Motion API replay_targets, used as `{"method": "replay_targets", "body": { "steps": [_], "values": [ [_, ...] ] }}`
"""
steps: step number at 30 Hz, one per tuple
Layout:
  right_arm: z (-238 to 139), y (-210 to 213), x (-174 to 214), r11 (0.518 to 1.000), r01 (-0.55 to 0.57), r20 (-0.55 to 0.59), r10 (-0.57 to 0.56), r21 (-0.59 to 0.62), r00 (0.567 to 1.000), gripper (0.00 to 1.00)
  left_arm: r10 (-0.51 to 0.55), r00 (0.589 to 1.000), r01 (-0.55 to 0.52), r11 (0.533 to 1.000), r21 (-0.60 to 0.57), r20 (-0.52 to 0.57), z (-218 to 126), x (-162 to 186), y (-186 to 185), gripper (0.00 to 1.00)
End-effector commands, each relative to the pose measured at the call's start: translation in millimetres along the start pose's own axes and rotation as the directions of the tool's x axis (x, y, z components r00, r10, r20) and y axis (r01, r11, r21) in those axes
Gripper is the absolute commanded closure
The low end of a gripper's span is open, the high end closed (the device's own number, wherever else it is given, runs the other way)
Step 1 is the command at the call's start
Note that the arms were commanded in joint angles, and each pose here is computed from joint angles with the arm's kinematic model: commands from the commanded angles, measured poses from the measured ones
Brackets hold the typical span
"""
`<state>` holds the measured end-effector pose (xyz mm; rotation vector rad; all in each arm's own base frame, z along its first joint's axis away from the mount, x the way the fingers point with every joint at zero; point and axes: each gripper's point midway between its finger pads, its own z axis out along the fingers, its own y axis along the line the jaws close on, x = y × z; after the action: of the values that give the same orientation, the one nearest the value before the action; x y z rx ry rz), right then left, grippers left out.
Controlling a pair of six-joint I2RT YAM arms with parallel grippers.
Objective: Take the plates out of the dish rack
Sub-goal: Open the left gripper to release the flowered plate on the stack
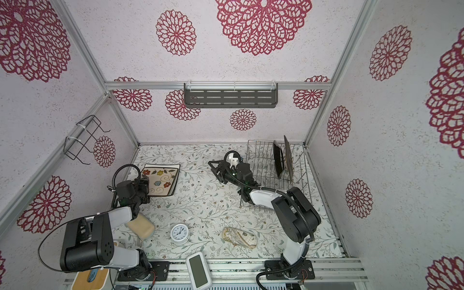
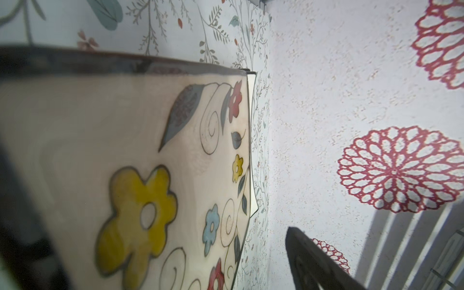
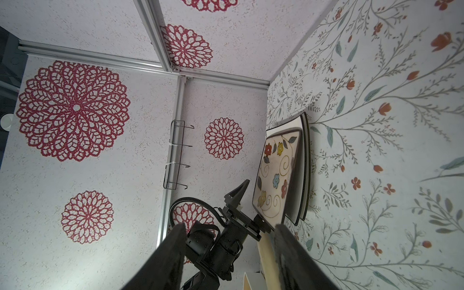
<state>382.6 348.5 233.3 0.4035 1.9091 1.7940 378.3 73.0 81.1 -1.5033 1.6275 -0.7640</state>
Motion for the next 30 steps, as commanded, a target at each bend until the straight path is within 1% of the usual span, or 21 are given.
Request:
{"method": "replay_targets", "body": {
  "steps": [1,11,13,22,30],
  "values": [
    [3.5,30.6,-0.4,0.996,0.031,-0.009,-0.032,-0.082,0.999,0.41,0.053,0.998,-0.056,0.993,0.107,0.029,-7.8,-6.9,-41.1,0.08],
    [3.5,31.2,1.1,0.996,0.029,-0.016,-0.031,-0.086,0.999,0.41,0.091,0.996,-0.092,0.994,0.060,0.010,-8.3,-1.5,-39.5,0.00],
    [3.4,31.6,0.3,0.996,0.029,-0.014,-0.031,-0.088,0.999,0.41,0.103,0.995,-0.103,0.994,0.047,0.003,-7.9,0.7,-37.6,0.02],
    [3.1,32.4,1.0,0.995,0.029,-0.015,-0.030,-0.092,0.999,0.41,0.131,0.991,-0.131,0.991,0.013,0.005,-9.8,6.0,-33.0,0.03],
    [2.3,31.3,1.5,0.995,0.028,-0.015,-0.029,-0.093,0.999,0.41,0.149,0.988,-0.148,0.989,-0.025,0.034,-15.7,1.9,-27.2,0.03]
  ]
}}
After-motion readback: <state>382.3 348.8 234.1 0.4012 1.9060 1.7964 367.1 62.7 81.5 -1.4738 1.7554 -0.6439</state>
